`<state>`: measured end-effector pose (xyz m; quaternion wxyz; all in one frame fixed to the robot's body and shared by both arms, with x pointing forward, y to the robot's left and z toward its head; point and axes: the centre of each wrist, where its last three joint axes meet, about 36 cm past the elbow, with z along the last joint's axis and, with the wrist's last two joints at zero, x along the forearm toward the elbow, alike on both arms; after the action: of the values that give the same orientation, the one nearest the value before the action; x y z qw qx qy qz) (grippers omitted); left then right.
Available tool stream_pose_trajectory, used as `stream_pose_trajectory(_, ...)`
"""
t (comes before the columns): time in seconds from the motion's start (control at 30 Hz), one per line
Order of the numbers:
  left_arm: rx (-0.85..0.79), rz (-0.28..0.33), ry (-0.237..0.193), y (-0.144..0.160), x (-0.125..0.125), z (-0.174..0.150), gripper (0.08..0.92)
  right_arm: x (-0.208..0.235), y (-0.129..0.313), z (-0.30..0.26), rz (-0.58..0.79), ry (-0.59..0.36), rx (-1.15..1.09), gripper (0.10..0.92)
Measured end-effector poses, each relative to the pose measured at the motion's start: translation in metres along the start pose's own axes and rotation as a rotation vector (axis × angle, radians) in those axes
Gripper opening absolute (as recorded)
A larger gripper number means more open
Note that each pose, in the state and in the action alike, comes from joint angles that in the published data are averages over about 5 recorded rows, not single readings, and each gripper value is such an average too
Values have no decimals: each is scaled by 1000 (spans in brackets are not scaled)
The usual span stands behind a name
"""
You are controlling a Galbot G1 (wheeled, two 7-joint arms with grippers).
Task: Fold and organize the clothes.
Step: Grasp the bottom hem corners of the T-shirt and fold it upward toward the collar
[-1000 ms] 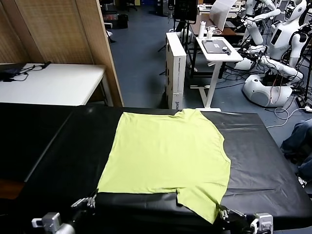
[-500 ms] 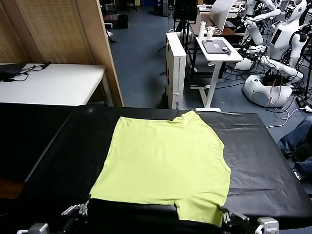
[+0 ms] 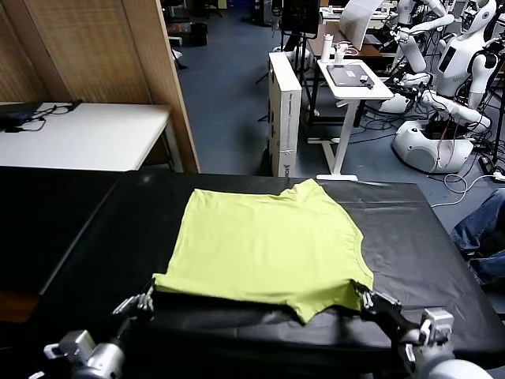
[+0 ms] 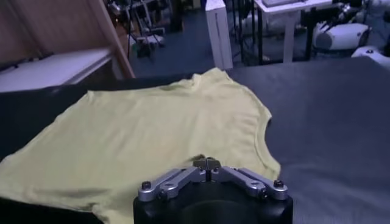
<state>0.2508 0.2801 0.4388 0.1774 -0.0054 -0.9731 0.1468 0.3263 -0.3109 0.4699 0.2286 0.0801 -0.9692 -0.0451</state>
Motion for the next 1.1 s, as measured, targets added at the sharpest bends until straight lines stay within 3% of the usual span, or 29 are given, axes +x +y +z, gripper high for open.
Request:
stream_pose_trajectory(0.33, -22, 9, -47, -7, -35, 2, 145, -58, 1, -6, -6, 18, 45, 139)
stream_pose_trajectory(1.1, -153, 62, -16, 19, -105, -13, 145, -99, 0, -10, 8, 28, 53, 139)
